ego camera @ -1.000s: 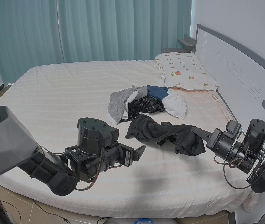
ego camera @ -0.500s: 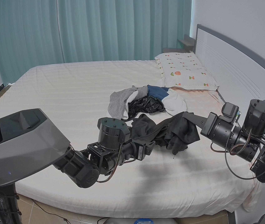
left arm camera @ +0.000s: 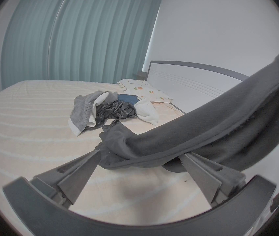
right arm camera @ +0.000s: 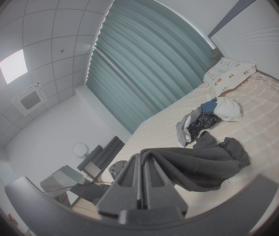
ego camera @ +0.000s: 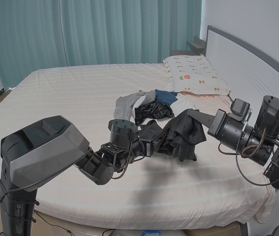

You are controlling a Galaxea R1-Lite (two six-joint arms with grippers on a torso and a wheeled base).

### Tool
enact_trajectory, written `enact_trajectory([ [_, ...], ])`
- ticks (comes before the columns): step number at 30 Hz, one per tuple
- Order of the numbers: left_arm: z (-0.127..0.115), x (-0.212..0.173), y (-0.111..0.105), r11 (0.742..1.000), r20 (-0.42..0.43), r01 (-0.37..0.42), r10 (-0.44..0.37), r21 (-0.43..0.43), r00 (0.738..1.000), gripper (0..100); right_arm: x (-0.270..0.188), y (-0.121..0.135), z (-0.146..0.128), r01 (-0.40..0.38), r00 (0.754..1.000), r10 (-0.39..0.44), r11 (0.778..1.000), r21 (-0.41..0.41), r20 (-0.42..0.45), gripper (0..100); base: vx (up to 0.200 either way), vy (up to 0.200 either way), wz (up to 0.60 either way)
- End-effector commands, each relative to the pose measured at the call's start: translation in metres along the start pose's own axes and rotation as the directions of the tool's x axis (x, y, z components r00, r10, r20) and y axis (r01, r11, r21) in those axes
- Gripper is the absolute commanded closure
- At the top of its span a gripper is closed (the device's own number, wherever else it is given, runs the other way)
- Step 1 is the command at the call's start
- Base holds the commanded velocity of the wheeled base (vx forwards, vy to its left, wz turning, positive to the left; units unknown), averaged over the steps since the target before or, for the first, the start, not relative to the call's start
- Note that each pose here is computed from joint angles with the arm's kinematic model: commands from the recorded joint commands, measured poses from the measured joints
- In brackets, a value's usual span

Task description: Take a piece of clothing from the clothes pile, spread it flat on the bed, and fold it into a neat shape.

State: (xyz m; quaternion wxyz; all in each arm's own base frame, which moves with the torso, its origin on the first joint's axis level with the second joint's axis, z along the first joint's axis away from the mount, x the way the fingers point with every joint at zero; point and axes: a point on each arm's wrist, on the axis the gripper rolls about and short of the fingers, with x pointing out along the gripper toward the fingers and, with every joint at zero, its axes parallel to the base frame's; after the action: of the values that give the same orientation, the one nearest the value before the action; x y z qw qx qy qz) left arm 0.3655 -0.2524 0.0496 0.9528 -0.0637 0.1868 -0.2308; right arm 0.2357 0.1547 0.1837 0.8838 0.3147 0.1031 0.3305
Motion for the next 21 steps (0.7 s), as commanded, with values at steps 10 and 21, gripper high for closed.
enact_trajectory([
  [10,-0.043,0.077,0.038,0.988,-0.072,-0.089,0.08,-0.125,0.994,0,-0.004,0.011,0.025,-0.044,0.994,0.046,0.999,-0.017,0.096,100,0.0,0.0,0.0],
  [21,-0.052,0.117,0.044,0.976,-0.03,-0.148,0.145,-0.161,0.989,0,-0.004,0.001,0.034,-0.019,0.993,0.019,1.0,-0.005,0.116,100,0.0,0.0,0.0],
])
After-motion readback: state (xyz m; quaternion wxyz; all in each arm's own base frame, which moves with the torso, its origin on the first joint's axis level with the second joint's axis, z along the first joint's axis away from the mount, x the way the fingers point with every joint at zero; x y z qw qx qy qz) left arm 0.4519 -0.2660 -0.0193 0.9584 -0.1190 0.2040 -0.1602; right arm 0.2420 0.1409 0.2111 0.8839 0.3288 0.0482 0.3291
